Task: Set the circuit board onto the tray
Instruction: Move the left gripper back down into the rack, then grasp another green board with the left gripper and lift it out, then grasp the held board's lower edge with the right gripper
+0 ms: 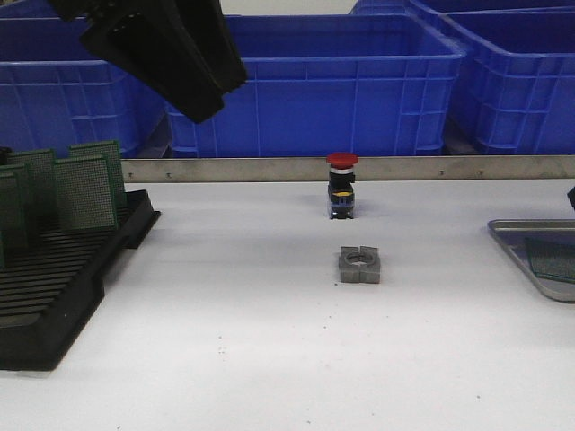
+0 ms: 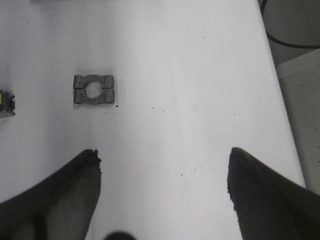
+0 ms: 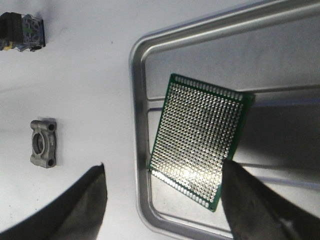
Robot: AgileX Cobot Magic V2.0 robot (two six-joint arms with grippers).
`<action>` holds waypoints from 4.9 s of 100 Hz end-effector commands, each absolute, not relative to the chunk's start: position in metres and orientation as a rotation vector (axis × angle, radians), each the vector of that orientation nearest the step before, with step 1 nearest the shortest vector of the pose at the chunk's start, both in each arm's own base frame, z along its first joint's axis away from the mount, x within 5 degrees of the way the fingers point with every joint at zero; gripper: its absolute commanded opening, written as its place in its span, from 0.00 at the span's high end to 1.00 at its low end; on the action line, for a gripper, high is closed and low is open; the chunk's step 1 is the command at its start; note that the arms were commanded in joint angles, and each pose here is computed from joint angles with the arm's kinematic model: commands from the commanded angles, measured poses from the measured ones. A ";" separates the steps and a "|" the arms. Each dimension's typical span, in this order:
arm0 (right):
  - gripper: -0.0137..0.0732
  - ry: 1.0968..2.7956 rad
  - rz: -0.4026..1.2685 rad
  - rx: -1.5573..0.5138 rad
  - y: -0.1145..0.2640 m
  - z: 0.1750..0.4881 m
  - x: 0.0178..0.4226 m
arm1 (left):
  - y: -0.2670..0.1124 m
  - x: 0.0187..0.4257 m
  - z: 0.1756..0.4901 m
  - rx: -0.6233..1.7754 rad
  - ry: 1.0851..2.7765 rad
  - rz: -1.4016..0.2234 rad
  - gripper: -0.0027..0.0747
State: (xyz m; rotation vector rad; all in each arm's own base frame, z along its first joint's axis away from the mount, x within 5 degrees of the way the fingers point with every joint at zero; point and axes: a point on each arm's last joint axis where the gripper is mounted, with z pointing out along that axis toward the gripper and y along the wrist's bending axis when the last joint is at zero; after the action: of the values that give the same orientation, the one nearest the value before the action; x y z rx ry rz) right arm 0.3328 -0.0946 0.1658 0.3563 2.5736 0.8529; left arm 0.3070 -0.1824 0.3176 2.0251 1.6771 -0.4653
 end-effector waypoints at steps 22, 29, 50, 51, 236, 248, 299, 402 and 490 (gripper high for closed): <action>0.26 2.499 0.856 0.331 -0.095 0.192 0.335 | -0.111 0.335 0.358 1.839 1.771 -0.160 0.32; 0.26 2.499 0.857 0.330 -0.095 0.192 0.335 | -0.095 0.344 0.355 1.814 1.813 -0.086 0.32; 0.26 2.499 0.859 0.330 -0.095 0.192 0.335 | -0.070 0.365 0.332 1.819 1.911 0.013 0.32; 0.26 2.499 0.861 0.329 -0.095 0.192 0.334 | -0.069 0.366 0.333 1.813 1.910 0.022 0.32; 0.26 2.503 0.888 0.319 -0.093 0.193 0.334 | -0.075 0.409 0.309 1.783 2.034 -0.153 0.99; 0.26 2.503 0.889 0.319 -0.093 0.193 0.334 | -0.091 0.400 0.327 1.700 1.947 -0.284 0.99; 0.26 2.503 0.890 0.317 -0.093 0.193 0.333 | -0.218 0.341 0.347 1.803 1.744 -0.612 0.99; 0.26 1.800 0.863 -1.085 0.060 0.305 0.321 | -0.237 0.328 0.347 1.859 1.698 -0.633 0.99; 0.75 1.776 0.875 -1.194 0.118 0.273 0.332 | -0.237 0.328 0.347 1.859 1.698 -0.633 0.99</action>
State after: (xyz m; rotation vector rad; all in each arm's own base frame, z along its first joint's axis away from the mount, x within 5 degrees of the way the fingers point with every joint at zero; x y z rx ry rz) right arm 0.3338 0.1145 0.2449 -1.2377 1.8826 0.8602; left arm 0.3454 -0.2374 0.3100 1.8883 1.7844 -0.5895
